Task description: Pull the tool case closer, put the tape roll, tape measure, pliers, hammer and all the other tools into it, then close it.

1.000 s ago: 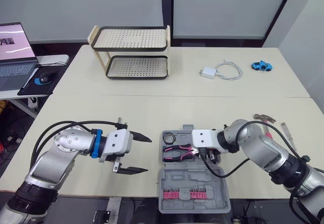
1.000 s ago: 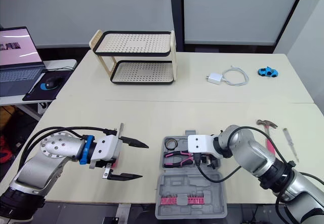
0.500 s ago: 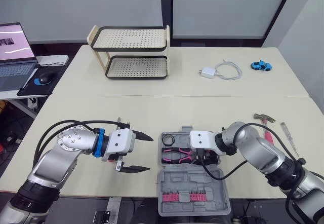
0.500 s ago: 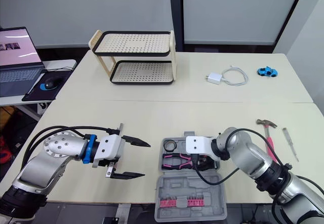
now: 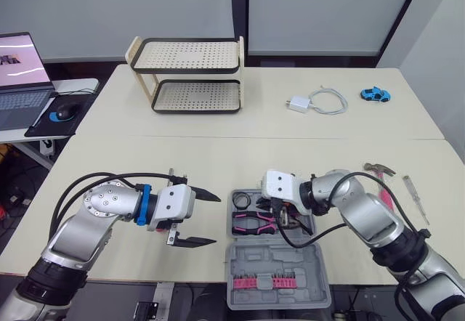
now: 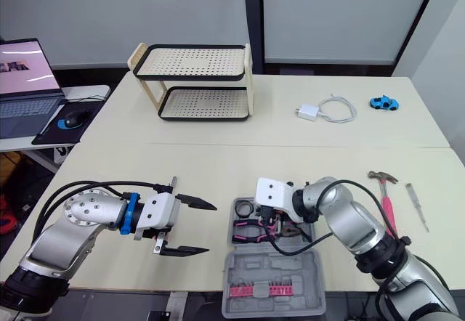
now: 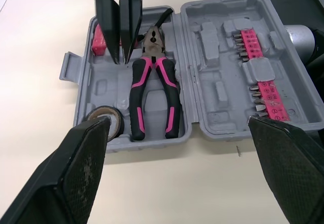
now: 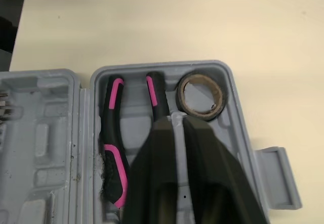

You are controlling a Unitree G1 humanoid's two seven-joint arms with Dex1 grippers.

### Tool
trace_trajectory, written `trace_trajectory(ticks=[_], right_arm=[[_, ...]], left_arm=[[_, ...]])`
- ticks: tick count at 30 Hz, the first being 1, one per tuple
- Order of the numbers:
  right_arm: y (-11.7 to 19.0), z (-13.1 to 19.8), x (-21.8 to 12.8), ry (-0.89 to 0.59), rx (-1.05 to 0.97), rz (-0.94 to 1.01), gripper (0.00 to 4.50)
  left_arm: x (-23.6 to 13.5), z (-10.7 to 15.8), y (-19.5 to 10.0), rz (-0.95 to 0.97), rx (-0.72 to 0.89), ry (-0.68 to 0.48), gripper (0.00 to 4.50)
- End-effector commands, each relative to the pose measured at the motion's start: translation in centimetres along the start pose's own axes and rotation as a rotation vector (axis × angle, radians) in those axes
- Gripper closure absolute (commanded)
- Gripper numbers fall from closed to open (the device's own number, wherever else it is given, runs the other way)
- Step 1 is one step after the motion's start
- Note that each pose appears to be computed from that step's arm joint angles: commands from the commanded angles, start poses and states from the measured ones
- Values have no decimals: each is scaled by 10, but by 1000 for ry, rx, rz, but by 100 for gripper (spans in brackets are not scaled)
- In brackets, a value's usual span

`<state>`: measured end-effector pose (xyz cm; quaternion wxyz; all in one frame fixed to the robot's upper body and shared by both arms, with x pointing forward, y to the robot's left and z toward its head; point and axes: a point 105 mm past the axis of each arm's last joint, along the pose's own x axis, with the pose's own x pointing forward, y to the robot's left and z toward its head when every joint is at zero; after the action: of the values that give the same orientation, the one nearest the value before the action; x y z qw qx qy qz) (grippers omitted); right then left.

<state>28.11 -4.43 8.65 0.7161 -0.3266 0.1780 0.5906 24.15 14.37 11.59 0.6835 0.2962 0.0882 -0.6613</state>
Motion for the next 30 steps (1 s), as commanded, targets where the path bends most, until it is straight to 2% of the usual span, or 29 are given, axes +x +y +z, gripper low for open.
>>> trace_trajectory(ticks=[1, 8, 18, 25, 30], right_arm=[[1, -1, 7, 8, -17, -10, 448], [11, -22, 22, 72, -9, 19, 448], [12, -47, 25, 145, 47, 19, 448], [5, -20, 19, 0, 3, 3, 448], [1, 5, -1, -116, -8, -34, 448]], left_arm=[[0, 4, 0, 7, 24, -8, 0], [0, 2, -2, 8, 16, -3, 0], [0, 0, -3, 10, 8, 2, 0], [-3, -3, -3, 30, -10, -1, 0], [-9, -7, -2, 73, -44, 1, 0]])
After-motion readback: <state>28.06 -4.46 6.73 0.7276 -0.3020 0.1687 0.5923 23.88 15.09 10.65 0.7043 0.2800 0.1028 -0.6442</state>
